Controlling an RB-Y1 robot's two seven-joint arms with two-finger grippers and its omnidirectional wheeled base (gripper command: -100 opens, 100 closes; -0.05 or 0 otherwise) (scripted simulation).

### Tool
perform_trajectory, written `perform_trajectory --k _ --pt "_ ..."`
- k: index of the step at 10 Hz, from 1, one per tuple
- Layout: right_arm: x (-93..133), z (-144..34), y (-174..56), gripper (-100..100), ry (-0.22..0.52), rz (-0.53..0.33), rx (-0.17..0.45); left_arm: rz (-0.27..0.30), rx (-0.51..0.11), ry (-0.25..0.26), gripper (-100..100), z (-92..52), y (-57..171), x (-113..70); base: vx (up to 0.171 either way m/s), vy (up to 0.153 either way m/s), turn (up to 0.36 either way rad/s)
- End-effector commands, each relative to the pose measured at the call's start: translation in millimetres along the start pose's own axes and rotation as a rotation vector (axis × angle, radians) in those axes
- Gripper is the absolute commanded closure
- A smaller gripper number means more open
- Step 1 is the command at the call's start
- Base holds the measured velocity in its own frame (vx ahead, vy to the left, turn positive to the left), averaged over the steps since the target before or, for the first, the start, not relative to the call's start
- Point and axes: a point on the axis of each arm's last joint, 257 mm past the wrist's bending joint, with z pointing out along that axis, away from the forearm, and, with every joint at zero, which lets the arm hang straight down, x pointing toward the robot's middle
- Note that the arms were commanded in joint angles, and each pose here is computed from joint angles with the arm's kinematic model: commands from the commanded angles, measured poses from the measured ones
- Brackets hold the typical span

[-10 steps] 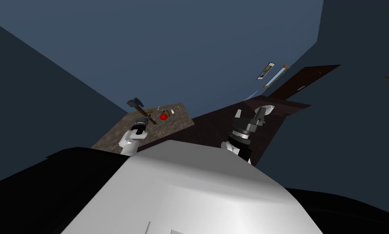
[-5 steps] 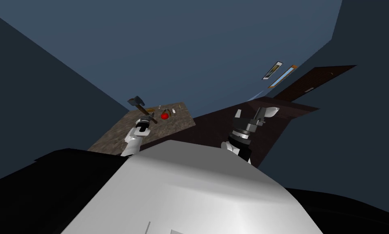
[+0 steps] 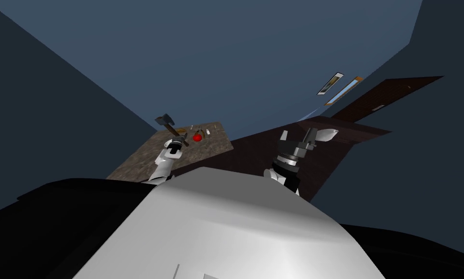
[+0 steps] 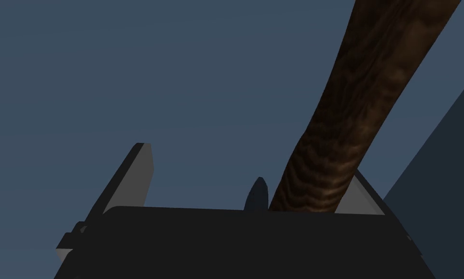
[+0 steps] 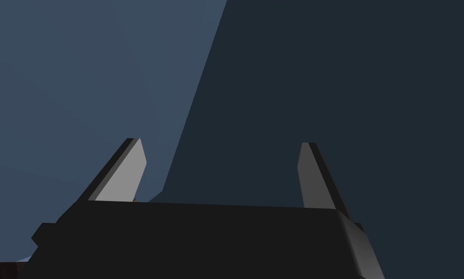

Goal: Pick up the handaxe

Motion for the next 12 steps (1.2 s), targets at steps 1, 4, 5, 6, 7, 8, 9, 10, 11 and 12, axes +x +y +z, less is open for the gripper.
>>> perform_trajectory --k 1,4,5,6,7,8,9,10,11,12 --pt "0 0.0 0 0 0.000 0.000 0.000 0.002 0.047 -0.014 -100 15.0 -20 -6.3 -0.002 -0.017 0.133" --pt "0 0.0 0 0 0.000 0.000 0.000 -0.009 0.014 0.026 -100 13.8 -6 14.1 -0.001 -0.014 0.025" --pt "0 0.0 0 0 0.000 0.000 0.000 -0.002 0.063 0.000 -100 30.0 -28 1.4 -0.002 -0.018 0.137" --pt "0 0.0 0 0 0.000 0.000 0.000 -0.009 0.042 0.023 -100 29.6 -20 13.2 0.000 -0.024 0.084" --pt "0 0.0 0 0 0.000 0.000 0.000 -0.010 0.038 0.029 -100 29.0 -18 15.9 0.000 -0.014 -0.001" --pt "0 0.0 0 0 0.000 0.000 0.000 0.003 0.083 0.002 -100 42.7 -36 2.3 -0.007 -0.025 0.115" --pt "0 0.0 0 0 0.000 0.000 0.000 -0.007 0.059 0.028 -100 43.3 -28 14.4 -0.003 -0.027 0.086" --pt "0 0.0 0 0 0.000 0.000 0.000 0.011 0.100 0.000 -100 54.6 -44 -0.3 -0.004 -0.034 0.136" --pt "0 0.0 0 0 0.000 0.000 0.000 -0.001 0.083 0.014 -100 57.7 -40 6.0 -0.001 -0.030 0.078" --pt "0 0.0 0 0 0.000 0.000 0.000 -0.002 0.074 0.027 -100 56.1 -35 12.0 0.000 -0.012 -0.003"
